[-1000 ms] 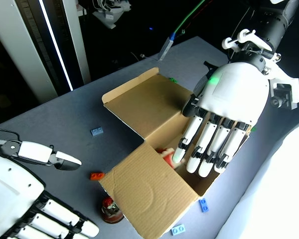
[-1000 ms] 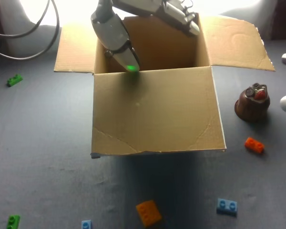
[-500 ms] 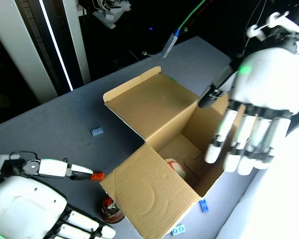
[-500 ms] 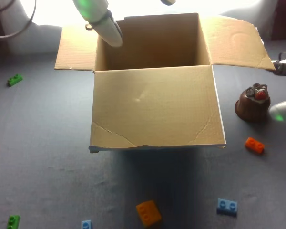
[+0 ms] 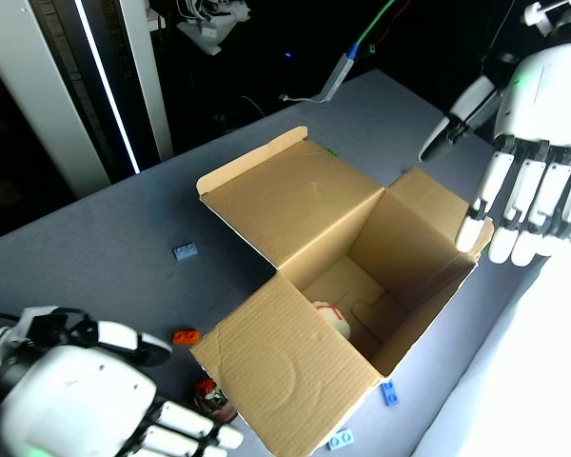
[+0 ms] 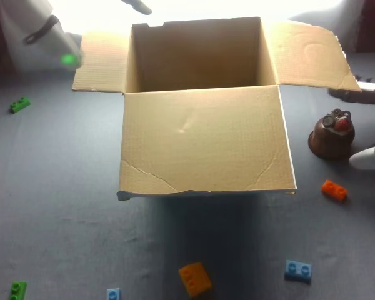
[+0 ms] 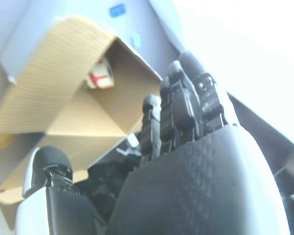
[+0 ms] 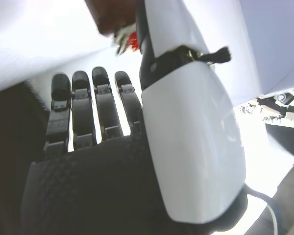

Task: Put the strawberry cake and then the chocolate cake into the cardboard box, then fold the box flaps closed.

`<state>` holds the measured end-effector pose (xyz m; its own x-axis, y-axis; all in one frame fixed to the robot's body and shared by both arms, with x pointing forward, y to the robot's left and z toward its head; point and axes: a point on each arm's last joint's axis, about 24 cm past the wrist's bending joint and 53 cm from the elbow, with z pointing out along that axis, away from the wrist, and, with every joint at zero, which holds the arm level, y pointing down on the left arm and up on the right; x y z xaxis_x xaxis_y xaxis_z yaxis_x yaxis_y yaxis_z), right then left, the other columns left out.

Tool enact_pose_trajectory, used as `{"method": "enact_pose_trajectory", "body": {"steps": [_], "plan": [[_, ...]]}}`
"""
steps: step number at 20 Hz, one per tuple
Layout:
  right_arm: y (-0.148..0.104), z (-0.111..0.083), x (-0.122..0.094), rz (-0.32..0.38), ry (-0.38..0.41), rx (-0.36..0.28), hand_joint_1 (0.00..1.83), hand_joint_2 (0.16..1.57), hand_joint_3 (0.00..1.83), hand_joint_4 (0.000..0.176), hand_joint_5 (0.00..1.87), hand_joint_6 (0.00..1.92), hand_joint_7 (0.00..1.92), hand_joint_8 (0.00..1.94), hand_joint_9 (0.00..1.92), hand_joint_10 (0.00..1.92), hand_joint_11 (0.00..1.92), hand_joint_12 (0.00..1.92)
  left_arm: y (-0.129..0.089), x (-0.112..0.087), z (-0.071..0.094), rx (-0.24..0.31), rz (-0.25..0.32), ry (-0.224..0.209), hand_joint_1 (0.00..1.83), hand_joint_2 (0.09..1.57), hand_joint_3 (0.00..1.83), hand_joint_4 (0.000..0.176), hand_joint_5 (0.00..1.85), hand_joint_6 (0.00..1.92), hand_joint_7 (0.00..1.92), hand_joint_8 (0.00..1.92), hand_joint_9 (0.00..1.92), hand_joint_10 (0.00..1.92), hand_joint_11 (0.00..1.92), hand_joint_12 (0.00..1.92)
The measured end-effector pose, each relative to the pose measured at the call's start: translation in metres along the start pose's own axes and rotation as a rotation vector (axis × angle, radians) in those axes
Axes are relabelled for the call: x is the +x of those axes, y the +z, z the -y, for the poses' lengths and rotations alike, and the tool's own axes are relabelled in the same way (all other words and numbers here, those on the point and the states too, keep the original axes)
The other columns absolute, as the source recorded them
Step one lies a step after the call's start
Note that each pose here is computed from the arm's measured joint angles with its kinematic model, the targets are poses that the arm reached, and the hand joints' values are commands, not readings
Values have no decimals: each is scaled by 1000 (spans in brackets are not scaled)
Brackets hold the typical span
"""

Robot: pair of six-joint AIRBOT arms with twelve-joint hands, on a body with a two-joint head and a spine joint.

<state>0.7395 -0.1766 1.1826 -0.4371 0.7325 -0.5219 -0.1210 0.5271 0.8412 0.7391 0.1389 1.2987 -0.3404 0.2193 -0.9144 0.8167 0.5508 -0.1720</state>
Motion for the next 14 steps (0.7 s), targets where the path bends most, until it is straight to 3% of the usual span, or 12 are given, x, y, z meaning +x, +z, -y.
{"method": "enact_pose_trajectory", "body": {"steps": [3, 7, 8, 11, 14], "plan": [[8, -5, 3, 7, -16, -21, 1027, 1032, 0, 16, 54, 1, 113, 1, 126, 5, 0, 375, -24, 17, -11, -26, -21, -11, 274, 955, 0, 83, 195, 0, 255, 4, 332, 11, 0, 1220], [18, -7, 11, 1, -22, -31, 1002, 1032, 0, 15, 78, 4, 112, 1, 96, 2, 0, 245, -49, 32, -32, -77, -12, -57, 287, 957, 0, 66, 190, 4, 221, 0, 333, 7, 0, 1244], [20, -6, 12, 0, -26, -29, 982, 1030, 0, 19, 71, 0, 100, 0, 89, 1, 0, 232, -55, 35, -36, -88, -9, -70, 301, 959, 1, 74, 177, 0, 228, 4, 337, 8, 0, 1242], [22, -7, 7, 18, -24, -37, 1025, 985, 0, 24, 61, 2, 83, 1, 110, 5, 0, 324, -71, 46, -49, -121, 0, -96, 294, 953, 0, 66, 203, 12, 233, 5, 340, 8, 0, 1242], [24, -8, 4, 29, -26, -45, 1009, 993, 0, 29, 54, 0, 104, 2, 114, 2, 0, 352, -82, 60, -58, -146, -8, -114, 250, 969, 4, 75, 159, 0, 224, 0, 340, 6, 0, 1212]]}}
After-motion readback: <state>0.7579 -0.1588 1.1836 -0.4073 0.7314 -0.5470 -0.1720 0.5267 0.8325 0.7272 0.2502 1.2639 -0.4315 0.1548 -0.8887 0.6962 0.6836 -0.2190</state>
